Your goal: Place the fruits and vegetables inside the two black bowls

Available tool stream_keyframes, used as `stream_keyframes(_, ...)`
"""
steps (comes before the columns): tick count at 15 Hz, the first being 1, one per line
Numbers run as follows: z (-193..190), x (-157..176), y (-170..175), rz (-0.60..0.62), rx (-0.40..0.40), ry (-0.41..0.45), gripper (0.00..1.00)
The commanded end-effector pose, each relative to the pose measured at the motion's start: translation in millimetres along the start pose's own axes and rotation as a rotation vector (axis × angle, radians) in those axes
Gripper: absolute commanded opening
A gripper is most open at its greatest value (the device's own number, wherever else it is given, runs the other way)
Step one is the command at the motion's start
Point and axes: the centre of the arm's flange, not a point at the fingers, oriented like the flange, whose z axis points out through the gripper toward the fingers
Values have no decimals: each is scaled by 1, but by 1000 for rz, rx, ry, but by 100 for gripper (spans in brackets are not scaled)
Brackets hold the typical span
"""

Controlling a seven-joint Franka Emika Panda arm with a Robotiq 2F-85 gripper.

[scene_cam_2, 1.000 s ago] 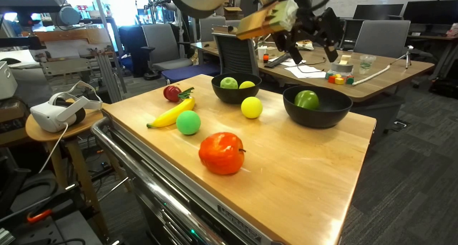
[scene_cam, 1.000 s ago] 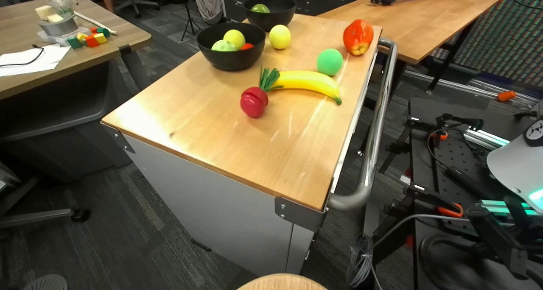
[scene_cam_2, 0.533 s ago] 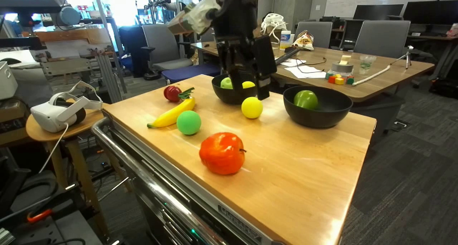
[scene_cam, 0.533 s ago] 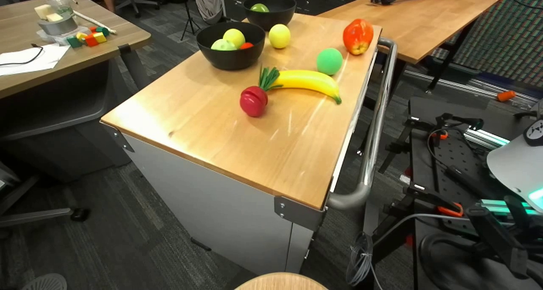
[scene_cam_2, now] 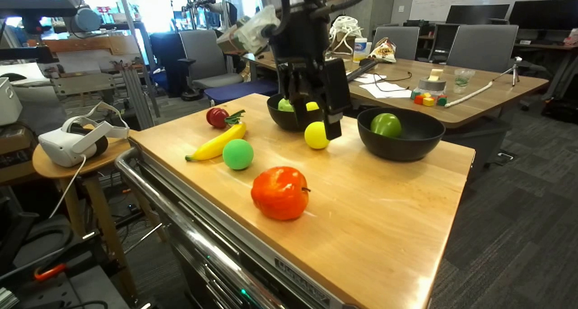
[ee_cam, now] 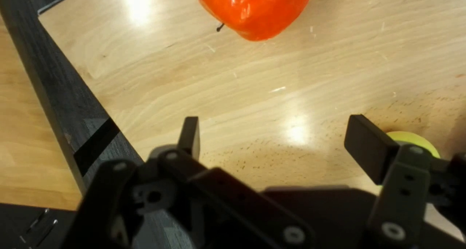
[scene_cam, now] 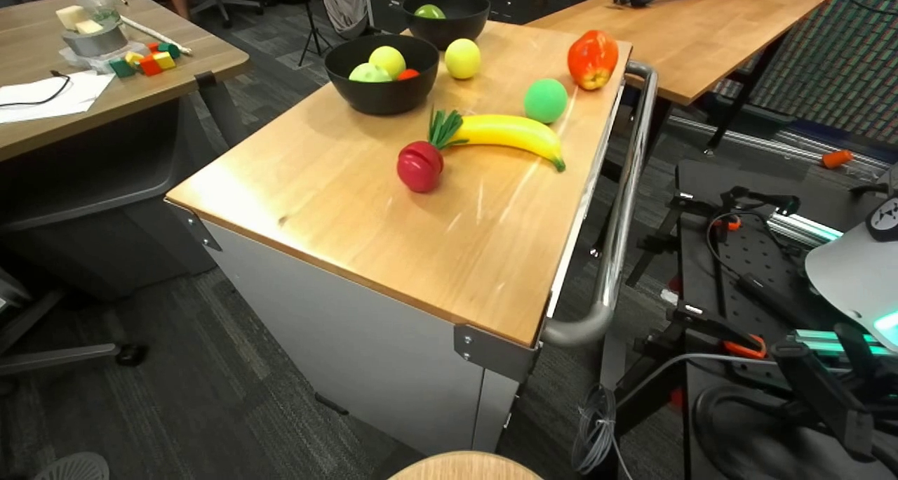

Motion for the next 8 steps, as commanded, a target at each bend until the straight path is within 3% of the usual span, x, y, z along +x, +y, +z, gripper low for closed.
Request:
stream_keyframes(1,30,-2,15,136,82,-62,100)
stream_keyframes(5,70,-11,34,312,139,-111,100)
stream_keyframes(8,89,-16,37,373,181,-161,100)
